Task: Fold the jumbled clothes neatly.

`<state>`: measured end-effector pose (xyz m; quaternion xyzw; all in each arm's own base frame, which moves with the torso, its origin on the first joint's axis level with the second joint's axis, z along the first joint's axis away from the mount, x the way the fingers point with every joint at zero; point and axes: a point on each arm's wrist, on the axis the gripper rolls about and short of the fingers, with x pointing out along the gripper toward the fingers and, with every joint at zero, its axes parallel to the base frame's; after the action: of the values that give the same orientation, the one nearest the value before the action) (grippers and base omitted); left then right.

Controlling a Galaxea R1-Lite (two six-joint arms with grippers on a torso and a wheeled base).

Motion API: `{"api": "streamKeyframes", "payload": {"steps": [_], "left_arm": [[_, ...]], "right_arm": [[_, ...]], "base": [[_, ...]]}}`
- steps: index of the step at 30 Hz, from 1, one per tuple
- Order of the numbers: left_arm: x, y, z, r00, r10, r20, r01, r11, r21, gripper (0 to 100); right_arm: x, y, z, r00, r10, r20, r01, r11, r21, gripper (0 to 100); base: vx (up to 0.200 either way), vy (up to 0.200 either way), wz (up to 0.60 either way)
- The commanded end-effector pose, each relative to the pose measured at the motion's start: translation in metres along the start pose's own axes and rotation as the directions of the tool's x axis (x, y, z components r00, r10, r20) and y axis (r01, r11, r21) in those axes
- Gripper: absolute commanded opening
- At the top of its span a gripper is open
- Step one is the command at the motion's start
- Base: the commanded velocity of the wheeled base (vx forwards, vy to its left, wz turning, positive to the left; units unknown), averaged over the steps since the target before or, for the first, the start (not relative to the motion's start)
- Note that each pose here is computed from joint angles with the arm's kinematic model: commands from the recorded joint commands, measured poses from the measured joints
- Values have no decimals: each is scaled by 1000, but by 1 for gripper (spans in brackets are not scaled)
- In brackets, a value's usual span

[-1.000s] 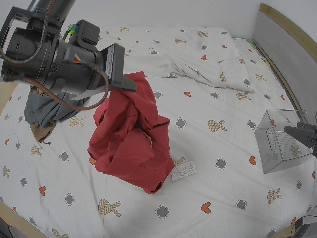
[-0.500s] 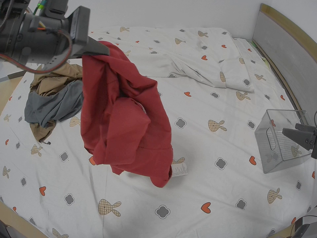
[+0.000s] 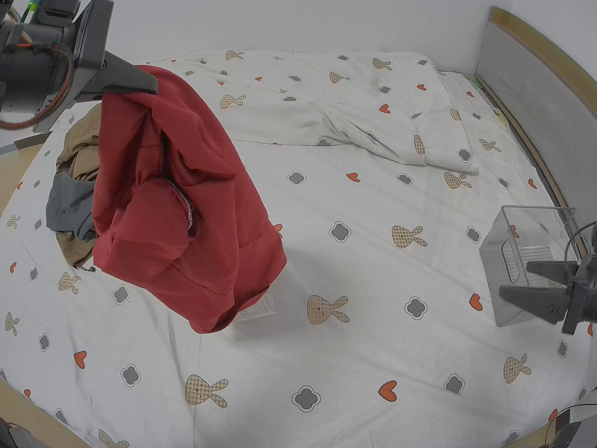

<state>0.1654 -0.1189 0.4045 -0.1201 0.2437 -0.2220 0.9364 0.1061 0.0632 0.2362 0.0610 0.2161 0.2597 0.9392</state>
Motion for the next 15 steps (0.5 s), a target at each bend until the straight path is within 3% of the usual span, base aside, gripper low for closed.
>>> {"api": "streamKeyframes", "payload": {"steps": [1, 2, 4, 5, 7, 10, 15], "left_arm": [[10, -1, -1, 1000, 8, -21, -8, 1000, -2, 0], [10, -1, -1, 1000, 8, -21, -8, 1000, -2, 0], [19, -1, -2, 999, 15, -38, -16, 999, -33, 0], [19, -1, -2, 999, 15, -38, -16, 999, -33, 0], [27, -2, -3, 998, 22, -57, -24, 999, -38, 0], [33, -5, -6, 997, 15, -76, -18, 999, -31, 0], [45, -12, -11, 994, 3, -112, -11, 997, -70, 0]], "right_arm": [[58, 37, -18, 963, 106, -248, -133, 987, -95, 100], [58, 37, -18, 963, 106, -248, -133, 987, -95, 100], [87, 70, -29, 946, 69, -316, -136, 972, -192, 100], [87, 70, -29, 946, 69, -316, -136, 972, -192, 100], [110, 99, -40, 947, 35, -321, -125, 957, -263, 100], [130, 117, -50, 954, 24, -299, -116, 949, -294, 100], [162, 131, -58, 972, 17, -234, -86, 953, -289, 100]], "base": [[0, 0, 0], [0, 0, 0], [0, 0, 0], [0, 0, 0], [0, 0, 0], [0, 0, 0], [0, 0, 0]]}}
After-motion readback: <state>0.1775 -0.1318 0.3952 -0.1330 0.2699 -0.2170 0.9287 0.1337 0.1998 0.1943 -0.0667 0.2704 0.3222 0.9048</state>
